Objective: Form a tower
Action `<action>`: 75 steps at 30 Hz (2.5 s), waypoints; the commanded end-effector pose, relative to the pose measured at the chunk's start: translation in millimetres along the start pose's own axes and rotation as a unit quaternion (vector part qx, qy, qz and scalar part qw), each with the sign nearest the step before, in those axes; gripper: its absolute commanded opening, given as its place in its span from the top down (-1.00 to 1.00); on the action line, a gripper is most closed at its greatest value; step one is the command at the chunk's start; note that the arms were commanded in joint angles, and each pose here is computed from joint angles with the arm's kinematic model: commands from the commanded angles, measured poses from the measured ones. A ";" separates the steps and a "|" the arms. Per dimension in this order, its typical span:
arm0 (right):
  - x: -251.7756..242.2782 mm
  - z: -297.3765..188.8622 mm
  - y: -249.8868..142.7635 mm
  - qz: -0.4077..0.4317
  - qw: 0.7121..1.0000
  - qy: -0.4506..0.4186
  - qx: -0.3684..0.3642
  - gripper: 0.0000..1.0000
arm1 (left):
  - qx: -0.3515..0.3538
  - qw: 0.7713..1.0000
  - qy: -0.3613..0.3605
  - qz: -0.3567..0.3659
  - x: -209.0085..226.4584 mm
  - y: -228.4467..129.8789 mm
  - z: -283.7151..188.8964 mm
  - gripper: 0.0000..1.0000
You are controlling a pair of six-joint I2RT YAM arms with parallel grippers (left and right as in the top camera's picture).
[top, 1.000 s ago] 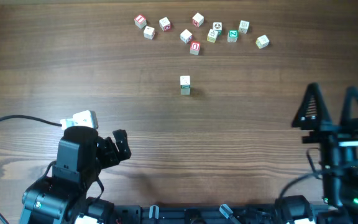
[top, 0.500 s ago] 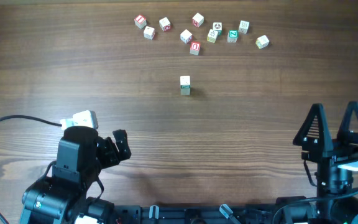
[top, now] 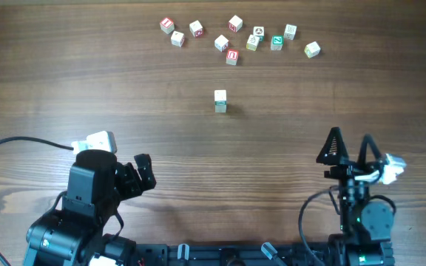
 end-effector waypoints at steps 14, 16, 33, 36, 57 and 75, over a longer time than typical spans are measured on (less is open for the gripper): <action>4.1 -1.4 -13.8 -0.131 0.989 0.042 0.052 -0.99 | -0.003 1.000 0.004 0.000 1.1 0.4 0.0 -1.00; 3.9 -1.3 -13.7 -0.131 0.989 0.042 0.052 -0.99 | -0.003 1.000 0.004 0.000 1.1 0.4 0.0 -1.00; 3.8 -1.3 -13.8 -0.131 0.989 0.042 0.052 -1.00 | -0.035 0.999 0.011 0.029 2.0 -0.7 -8.0 -1.00; 3.8 -1.3 -13.7 -0.131 0.989 0.041 0.052 -0.99 | -0.158 0.984 -0.039 0.072 -5.0 8.5 -10.1 -1.00; 3.8 -1.3 -13.8 -0.131 0.989 0.041 0.052 -0.99 | -0.377 0.914 -0.126 0.084 5.2 -44.9 89.2 -1.00; 3.8 -1.3 -13.8 -0.131 0.989 0.041 0.052 -0.99 | -0.385 0.917 -0.081 0.070 25.3 -38.7 90.7 -1.00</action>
Point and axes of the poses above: each gripper's point midway between its finger pads, its own z axis out along the fingers, its own x axis along the line the jaws close on, y = z × x, the point moved 8 cm from there along -z, back along the fingers, and after that the axes turned 8 degrees about z, right-handed, at the moved point
